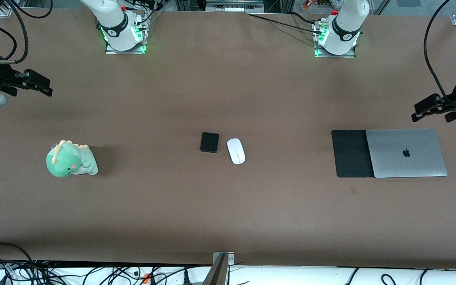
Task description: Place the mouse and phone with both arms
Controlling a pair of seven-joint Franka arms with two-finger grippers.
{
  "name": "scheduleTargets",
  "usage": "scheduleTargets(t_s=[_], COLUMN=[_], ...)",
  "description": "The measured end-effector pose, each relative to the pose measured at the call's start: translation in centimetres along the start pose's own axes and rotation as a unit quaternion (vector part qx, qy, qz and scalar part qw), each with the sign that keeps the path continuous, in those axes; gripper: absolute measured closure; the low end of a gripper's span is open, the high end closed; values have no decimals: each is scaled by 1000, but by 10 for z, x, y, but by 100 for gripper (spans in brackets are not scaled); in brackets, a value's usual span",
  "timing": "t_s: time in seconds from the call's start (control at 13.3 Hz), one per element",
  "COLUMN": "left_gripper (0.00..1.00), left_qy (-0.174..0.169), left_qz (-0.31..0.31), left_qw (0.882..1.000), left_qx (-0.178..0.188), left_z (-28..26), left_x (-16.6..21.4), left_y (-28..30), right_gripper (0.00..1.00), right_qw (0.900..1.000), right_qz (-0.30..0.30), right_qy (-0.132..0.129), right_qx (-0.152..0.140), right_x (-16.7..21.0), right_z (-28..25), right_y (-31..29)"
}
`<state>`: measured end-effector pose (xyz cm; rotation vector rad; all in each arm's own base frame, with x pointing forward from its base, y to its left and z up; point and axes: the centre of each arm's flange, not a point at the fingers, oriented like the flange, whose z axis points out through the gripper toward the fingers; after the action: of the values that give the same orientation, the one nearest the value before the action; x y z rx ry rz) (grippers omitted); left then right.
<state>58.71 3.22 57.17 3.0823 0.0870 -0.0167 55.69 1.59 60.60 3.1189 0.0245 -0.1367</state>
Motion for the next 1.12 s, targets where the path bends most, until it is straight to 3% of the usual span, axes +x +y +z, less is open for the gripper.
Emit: scheduleTargets(t_s=[0.38,1.12], left_gripper=[0,0], left_qy=[-22,-30], left_qz=[-3,-79], left_qw=[1000,995], left_qx=[-5,-50], left_z=[12,129], left_x=[0,24], left_y=[26,224], right_gripper=[0,0], right_qw=[1000,1000], right_qz=[-1,-2], right_qy=[0,-1], right_qx=[0,0], right_x=[0,0], right_z=[0,1], right_y=[-1,-2])
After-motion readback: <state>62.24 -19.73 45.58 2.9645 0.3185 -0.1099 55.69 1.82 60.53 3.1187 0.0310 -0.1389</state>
